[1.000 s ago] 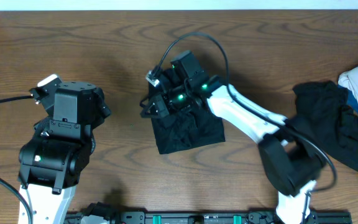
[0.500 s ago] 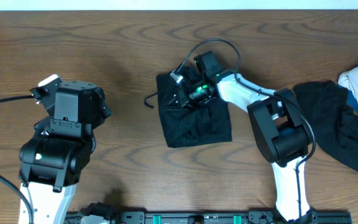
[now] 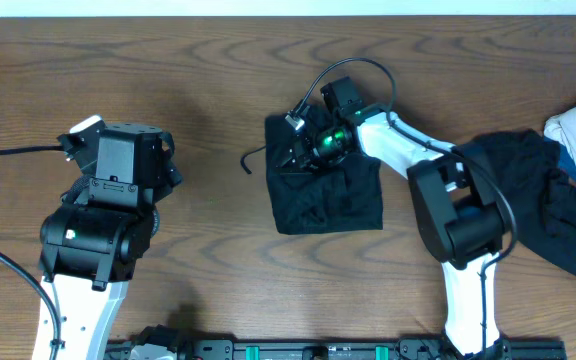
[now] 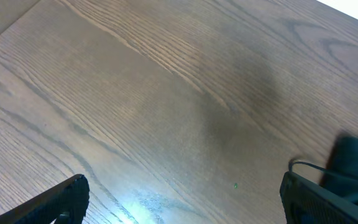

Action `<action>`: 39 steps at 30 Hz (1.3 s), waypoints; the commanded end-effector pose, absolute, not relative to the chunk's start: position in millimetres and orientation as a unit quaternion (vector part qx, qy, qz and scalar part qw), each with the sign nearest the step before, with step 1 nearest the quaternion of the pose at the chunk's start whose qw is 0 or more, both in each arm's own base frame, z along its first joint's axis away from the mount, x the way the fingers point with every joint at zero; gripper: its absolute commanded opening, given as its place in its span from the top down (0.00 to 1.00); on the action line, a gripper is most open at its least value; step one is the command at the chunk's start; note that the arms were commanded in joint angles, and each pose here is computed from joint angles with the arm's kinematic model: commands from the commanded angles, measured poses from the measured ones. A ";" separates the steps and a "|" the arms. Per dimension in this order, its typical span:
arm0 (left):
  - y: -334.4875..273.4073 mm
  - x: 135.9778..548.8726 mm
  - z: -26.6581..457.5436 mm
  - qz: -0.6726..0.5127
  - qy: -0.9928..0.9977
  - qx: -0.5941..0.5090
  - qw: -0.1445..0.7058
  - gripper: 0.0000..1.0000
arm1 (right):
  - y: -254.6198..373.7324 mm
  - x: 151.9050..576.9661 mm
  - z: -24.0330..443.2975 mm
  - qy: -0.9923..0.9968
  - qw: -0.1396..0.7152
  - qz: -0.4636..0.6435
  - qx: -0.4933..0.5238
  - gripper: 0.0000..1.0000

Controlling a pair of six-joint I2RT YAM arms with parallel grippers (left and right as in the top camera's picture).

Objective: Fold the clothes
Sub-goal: 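Press and smooth the folded trousers with the right gripper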

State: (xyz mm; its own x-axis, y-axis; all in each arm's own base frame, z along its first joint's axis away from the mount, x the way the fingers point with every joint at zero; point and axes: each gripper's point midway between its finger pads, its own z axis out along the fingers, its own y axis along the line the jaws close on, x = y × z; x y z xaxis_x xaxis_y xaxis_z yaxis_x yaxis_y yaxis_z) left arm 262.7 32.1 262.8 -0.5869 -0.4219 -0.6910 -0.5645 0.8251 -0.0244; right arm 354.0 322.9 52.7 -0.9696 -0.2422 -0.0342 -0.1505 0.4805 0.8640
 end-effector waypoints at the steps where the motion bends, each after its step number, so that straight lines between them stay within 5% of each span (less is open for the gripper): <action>1: 34.8 262.3 260.7 0.104 0.883 -0.288 0.357 0.02 | 296.8 383.3 93.1 -0.879 -0.040 -0.461 0.114 0.83; 5: 34.8 262.3 260.6 0.104 0.883 -0.288 0.356 0.02 | 288.5 376.4 134.1 -0.877 -0.061 -0.462 0.117 0.81; 10: 34.8 262.3 260.7 0.104 0.883 -0.288 0.357 0.02 | 274.0 363.0 127.2 -0.902 -0.040 -0.417 0.102 0.81; 30: 34.9 262.1 260.5 0.104 0.883 -0.288 0.356 0.02 | 247.4 288.7 3.5 -0.916 0.129 -0.379 -0.009 0.80; 39: 35.1 261.5 260.1 0.105 0.883 -0.288 0.355 0.02 | 264.0 317.3 66.9 -0.895 0.070 -0.439 0.032 0.86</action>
State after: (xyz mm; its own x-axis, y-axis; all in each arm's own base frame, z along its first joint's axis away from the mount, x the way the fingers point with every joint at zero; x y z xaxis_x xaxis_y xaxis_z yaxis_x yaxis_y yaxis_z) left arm 262.3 32.1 262.1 -0.5900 -0.4213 -0.6888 -0.5646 0.8251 -0.0211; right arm 306.5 269.0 54.6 -0.9787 -0.1455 0.1446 0.0331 0.5838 0.8112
